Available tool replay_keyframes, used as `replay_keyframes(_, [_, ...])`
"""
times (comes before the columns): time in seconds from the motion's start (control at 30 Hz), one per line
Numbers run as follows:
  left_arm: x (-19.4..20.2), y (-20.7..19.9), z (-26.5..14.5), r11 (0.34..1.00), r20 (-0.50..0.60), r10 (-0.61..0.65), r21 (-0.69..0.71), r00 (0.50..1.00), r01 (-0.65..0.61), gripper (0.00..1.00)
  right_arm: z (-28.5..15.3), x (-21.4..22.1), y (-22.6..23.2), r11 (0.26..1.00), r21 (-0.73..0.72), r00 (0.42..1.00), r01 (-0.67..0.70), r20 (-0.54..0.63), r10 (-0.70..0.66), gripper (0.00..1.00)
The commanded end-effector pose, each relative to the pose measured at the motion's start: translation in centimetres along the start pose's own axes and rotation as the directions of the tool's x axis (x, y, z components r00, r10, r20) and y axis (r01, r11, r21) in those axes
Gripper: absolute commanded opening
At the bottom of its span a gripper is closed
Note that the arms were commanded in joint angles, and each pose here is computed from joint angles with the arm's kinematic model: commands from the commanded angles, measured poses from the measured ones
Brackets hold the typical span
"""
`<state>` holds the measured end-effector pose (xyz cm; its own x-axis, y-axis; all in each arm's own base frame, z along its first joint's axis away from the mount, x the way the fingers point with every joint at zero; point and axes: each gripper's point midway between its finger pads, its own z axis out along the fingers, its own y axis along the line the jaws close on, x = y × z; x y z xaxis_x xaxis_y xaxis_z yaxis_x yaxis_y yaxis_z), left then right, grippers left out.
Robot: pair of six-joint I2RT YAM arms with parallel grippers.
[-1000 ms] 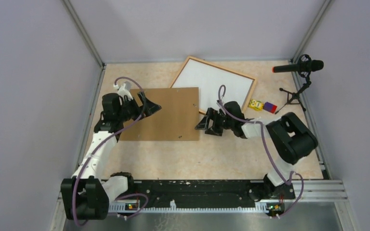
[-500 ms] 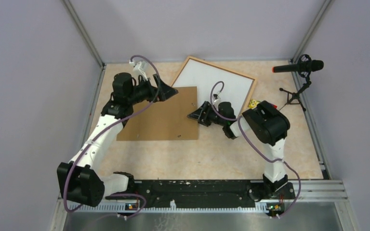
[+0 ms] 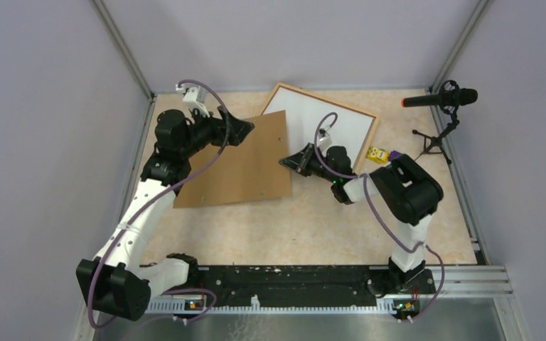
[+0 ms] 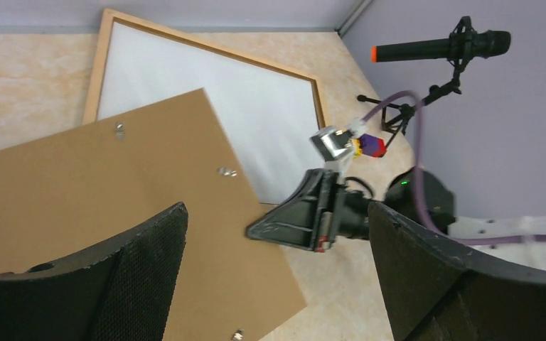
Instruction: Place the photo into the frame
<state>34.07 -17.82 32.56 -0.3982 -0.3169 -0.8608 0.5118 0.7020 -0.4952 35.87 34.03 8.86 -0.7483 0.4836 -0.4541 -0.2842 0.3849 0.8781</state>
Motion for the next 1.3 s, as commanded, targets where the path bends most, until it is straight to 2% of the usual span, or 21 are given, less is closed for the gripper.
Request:
replay_keyframes(0.0, [-1.2, 0.6, -0.7, 0.996, 0.051, 0.078, -0.057, 0.996, -0.075, 0.99, -2.3, -4.4, 5.6, 0.963, -0.071, 0.962, 0.26, 0.101, -0.252, 0.0])
replay_keyframes(0.27, [-0.6, 0.8, -0.4, 0.997, 0.044, 0.062, -0.046, 0.997, -0.06, 0.99, -5.9, -13.1, 5.6, 0.998, -0.064, 0.955, 0.0, 0.296, 0.019, 0.0])
replay_keyframes(0.5, [0.0, 0.8, 0.0, 0.999, 0.033, 0.042, -0.029, 0.999, -0.041, 0.99, -9.5, -17.5, 4.0, 0.978, -0.128, 0.876, -0.167, 0.436, 0.207, 0.0])
replay_keyframes(0.7, [0.2, 0.6, -0.1, 0.999, 0.027, 0.034, -0.02, 0.999, -0.034, 0.99, -13.1, -19.6, 1.3, 0.96, -0.141, 0.786, -0.24, 0.552, 0.278, 0.0])
replay_keyframes(0.93, [0.6, 0.7, 0.0, 1.0, 0.014, 0.021, -0.016, 1.0, -0.021, 0.99, -15.9, -21.7, -0.8, 0.958, -0.14, 0.712, -0.252, 0.643, 0.281, 0.0])
replay_keyframes(1.27, [0.5, 0.6, 0.4, 1.0, 0.024, 0.021, -0.002, 0.999, -0.021, 0.99, -17.2, -23.7, -3.4, 0.954, -0.135, 0.649, -0.269, 0.706, 0.283, 0.0])
